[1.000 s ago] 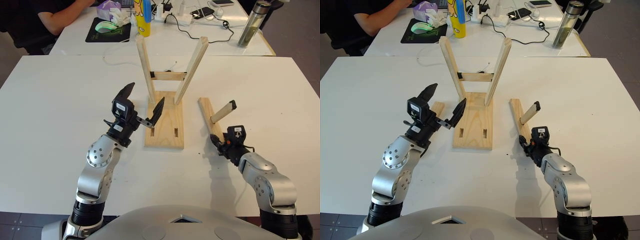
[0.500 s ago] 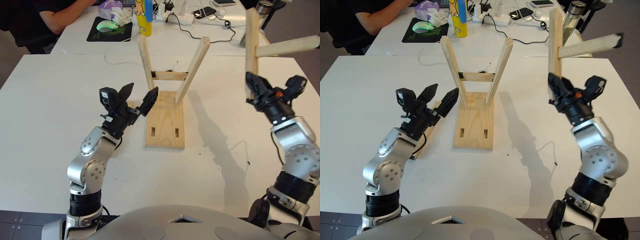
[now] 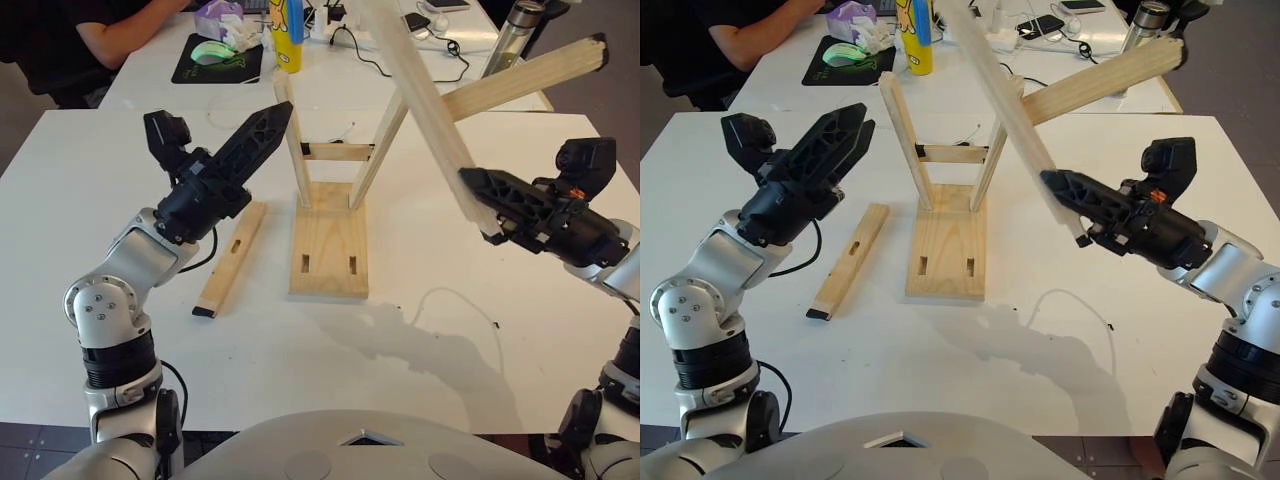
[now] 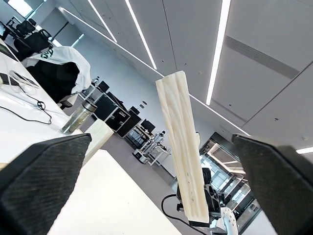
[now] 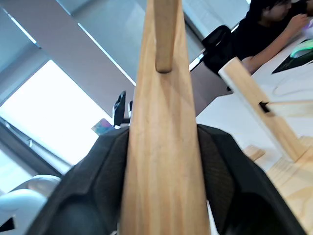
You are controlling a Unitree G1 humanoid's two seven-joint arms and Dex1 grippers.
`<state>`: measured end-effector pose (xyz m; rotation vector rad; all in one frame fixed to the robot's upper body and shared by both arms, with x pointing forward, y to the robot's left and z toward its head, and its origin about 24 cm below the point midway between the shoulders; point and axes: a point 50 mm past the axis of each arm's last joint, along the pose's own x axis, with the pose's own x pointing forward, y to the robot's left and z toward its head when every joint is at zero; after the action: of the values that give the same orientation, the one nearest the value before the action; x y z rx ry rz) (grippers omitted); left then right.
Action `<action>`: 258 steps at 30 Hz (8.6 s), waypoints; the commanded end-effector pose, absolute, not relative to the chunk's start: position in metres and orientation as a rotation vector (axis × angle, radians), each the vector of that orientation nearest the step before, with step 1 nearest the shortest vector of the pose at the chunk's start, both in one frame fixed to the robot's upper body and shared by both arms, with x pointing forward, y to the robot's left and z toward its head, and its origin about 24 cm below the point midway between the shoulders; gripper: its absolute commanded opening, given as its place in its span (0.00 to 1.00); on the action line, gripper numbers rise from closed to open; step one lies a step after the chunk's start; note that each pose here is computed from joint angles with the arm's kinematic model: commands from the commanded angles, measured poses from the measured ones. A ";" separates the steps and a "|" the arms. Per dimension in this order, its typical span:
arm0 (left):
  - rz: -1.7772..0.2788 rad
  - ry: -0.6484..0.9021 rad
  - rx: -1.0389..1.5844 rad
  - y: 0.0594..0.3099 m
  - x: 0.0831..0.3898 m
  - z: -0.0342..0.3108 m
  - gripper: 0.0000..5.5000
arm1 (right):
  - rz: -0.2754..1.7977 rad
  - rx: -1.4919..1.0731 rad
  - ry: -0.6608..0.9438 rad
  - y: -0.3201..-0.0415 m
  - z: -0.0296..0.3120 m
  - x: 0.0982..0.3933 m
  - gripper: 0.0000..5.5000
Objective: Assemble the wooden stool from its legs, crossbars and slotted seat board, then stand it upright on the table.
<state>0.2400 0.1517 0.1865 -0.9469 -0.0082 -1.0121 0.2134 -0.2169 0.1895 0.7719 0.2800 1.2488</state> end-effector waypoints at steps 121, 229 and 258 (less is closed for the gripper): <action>-1.178 0.041 0.056 0.161 0.276 0.172 0.37 | 0.486 0.018 0.416 -0.120 0.005 0.227 0.21; -1.252 -0.155 -0.190 0.106 0.277 0.235 0.02 | 0.530 -0.034 0.549 -0.103 -0.023 0.226 0.00; -1.159 -0.366 -0.144 0.107 0.277 0.295 0.00 | 0.534 -0.013 0.563 -0.096 -0.024 0.218 0.00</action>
<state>0.2915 0.1035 0.2334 -0.1056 -0.1514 -1.1107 0.2410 -0.0857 0.0145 0.0032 0.3395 0.5643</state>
